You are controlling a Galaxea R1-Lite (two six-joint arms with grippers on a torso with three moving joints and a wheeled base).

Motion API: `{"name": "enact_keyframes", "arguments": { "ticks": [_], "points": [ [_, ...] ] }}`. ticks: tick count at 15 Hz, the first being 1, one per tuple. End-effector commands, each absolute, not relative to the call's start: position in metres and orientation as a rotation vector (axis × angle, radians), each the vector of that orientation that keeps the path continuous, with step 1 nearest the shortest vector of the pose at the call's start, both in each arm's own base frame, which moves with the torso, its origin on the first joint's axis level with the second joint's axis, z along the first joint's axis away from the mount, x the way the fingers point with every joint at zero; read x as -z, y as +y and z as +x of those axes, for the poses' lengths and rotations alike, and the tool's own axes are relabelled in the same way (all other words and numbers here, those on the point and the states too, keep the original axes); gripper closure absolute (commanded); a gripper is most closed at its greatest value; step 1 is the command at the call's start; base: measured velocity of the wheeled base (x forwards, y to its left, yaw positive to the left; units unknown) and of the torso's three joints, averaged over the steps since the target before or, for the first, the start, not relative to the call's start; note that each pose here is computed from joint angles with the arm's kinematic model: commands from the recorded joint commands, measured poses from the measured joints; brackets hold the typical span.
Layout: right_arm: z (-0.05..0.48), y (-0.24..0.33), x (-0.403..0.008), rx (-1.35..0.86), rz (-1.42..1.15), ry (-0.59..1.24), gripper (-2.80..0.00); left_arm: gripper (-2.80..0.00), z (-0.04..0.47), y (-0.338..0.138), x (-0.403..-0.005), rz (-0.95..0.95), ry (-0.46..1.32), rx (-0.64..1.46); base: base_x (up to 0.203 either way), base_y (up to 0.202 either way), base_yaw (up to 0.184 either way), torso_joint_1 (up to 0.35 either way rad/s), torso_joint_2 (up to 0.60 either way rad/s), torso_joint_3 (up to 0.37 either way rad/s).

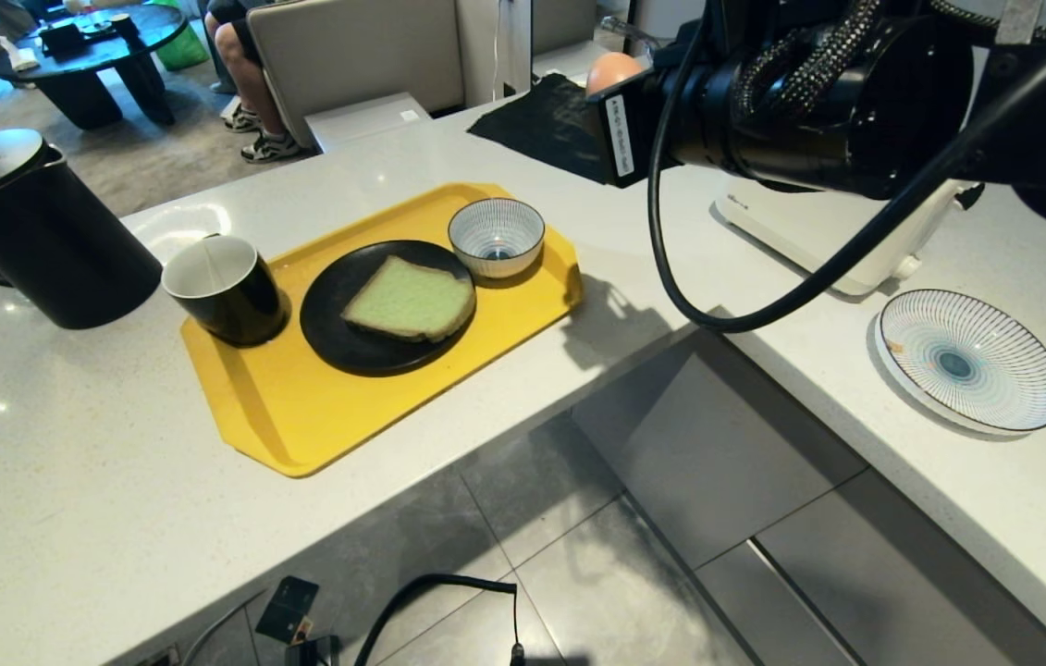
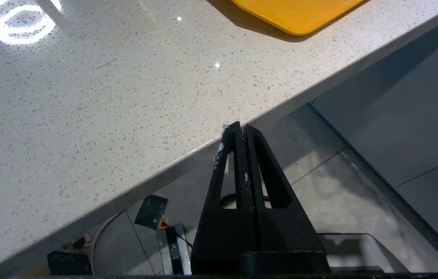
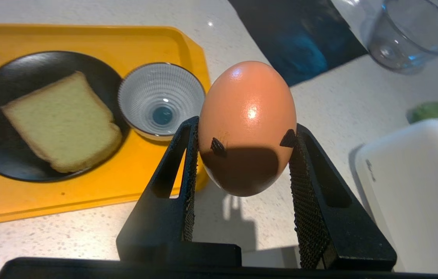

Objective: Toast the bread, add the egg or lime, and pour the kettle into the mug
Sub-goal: Put the egg in the bowl

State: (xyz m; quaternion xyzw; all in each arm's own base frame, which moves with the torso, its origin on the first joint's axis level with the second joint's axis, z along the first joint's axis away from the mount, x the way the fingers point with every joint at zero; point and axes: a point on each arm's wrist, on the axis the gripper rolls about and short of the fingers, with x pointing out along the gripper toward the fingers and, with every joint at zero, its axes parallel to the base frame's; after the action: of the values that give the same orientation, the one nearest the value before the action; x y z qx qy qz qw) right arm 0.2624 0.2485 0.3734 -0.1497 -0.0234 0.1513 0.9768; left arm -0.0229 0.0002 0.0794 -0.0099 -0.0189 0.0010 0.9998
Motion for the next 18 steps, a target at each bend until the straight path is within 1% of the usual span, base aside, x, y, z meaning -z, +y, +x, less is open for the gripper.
{"name": "enact_keyframes", "arguments": {
  "ticks": [1,9,12,18],
  "points": [
    [0.26,0.246,-0.375,-0.278,-0.303,-0.036,0.0,0.0,-0.022,0.0,-0.076,-0.02,-0.025,-0.003,0.0,0.0,0.0,0.0,0.0,0.0],
    [0.255,0.244,-0.382,-0.283,-0.263,-0.052,0.0,0.0,-0.022,0.0,-0.076,-0.02,-0.025,-0.003,0.0,0.0,0.0,0.0,0.0,0.0],
    [0.255,0.244,-0.385,-0.326,-0.247,-0.069,0.0,0.0,-0.022,0.0,-0.076,-0.02,-0.025,-0.003,0.0,0.0,0.0,0.0,0.0,0.0],
    [0.257,0.254,-0.379,-0.357,-0.249,-0.071,0.0,0.0,-0.022,0.0,-0.076,-0.006,-0.025,-0.001,0.0,0.0,0.0,0.0,0.0,0.0]
  ]
}}
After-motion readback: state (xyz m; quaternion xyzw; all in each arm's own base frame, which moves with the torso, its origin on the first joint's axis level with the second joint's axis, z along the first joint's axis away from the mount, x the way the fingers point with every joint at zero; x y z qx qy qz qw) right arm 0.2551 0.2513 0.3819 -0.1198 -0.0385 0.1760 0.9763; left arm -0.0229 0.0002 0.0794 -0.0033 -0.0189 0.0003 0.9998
